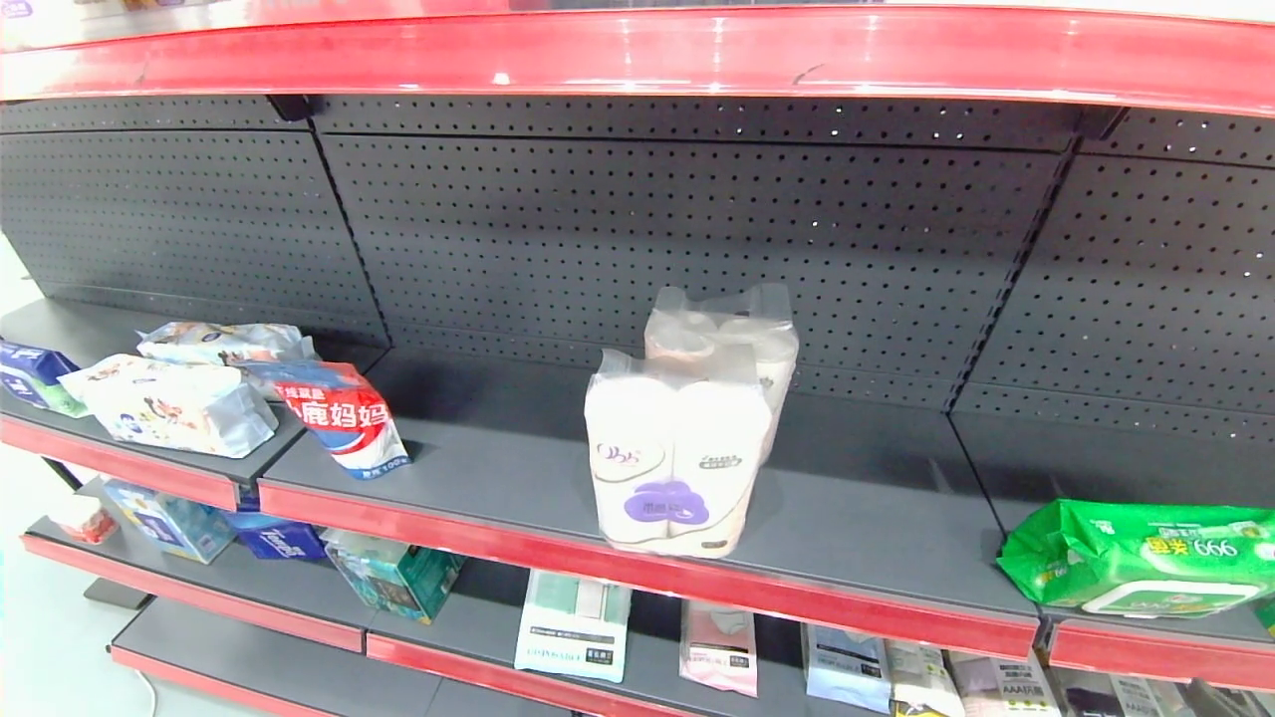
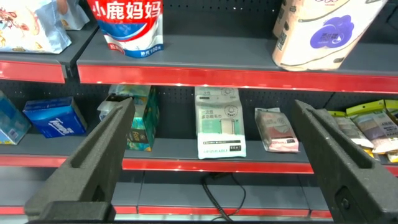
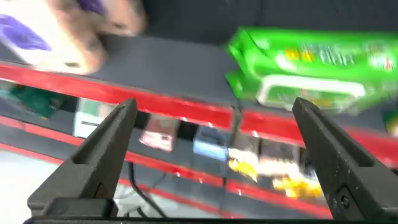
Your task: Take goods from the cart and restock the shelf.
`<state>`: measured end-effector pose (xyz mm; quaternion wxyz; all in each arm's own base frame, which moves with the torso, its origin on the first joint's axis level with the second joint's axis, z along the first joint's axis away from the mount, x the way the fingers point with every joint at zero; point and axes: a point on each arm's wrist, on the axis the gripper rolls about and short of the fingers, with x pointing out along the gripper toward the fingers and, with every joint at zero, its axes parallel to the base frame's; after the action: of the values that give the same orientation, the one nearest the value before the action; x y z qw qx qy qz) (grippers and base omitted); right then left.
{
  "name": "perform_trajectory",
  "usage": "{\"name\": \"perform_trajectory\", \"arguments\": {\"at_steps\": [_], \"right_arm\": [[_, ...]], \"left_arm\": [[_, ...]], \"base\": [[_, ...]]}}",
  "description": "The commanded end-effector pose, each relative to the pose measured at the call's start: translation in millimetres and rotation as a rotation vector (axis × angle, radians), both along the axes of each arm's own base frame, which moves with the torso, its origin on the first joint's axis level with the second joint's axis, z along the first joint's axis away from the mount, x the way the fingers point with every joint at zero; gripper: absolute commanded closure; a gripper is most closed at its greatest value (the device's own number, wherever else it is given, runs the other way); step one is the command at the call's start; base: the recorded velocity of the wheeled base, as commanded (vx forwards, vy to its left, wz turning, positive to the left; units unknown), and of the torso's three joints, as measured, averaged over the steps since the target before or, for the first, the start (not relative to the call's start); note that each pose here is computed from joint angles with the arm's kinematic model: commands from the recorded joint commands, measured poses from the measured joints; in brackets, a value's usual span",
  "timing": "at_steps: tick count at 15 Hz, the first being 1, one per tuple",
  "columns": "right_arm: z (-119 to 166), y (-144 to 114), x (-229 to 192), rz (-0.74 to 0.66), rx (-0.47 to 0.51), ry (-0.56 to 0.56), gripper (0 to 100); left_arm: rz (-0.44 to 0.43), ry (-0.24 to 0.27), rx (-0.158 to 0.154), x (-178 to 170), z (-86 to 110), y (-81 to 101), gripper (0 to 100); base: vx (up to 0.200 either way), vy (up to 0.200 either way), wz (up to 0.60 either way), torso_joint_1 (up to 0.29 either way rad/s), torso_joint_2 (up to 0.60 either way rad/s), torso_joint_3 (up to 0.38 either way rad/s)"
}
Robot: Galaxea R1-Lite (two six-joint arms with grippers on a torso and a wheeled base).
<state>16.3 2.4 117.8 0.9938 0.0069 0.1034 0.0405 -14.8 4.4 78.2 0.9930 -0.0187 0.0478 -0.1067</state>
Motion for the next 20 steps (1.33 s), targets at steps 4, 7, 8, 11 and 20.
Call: {"name": "perform_trajectory", "arguments": {"at_steps": [4, 7, 8, 11, 20], "right_arm": [[-33.3, 0.3, -31.3, -0.105, -0.106, -0.168, 0], [-40.6, -2.3, -31.7, -0.227, -0.027, -0.102, 0], [-40.3, -2.3, -31.8, -0.227, -0.027, -0.106, 0], [-40.3, -2.3, -31.8, -0.229, -0.027, -0.106, 0], [-40.1, -2.3, -31.8, -0.229, -0.027, -0.108, 0]], "left_arm": [[0.0, 0.001, 0.0, 0.1, 0.1, 0.0, 0], [0.0, 0.001, 0.0, 0.1, 0.1, 0.0, 0], [0.0, 0.001, 0.0, 0.1, 0.1, 0.0, 0], [-0.002, 0.001, 0.009, 0.1, -0.1, -0.1, 0], [-0.035, -0.004, 0.043, -0.1, -0.4, -0.7, 0]], "base": [[0.0, 0.0, 0.0, 0.0, 0.0, 0.0], [0.0, 0.0, 0.0, 0.0, 0.0, 0.0], [0.0, 0.0, 0.0, 0.0, 0.0, 0.0], [0.0, 0.0, 0.0, 0.0, 0.0, 0.0], [0.0, 0.0, -0.33, 0.004, 0.0, 0.0]]}}
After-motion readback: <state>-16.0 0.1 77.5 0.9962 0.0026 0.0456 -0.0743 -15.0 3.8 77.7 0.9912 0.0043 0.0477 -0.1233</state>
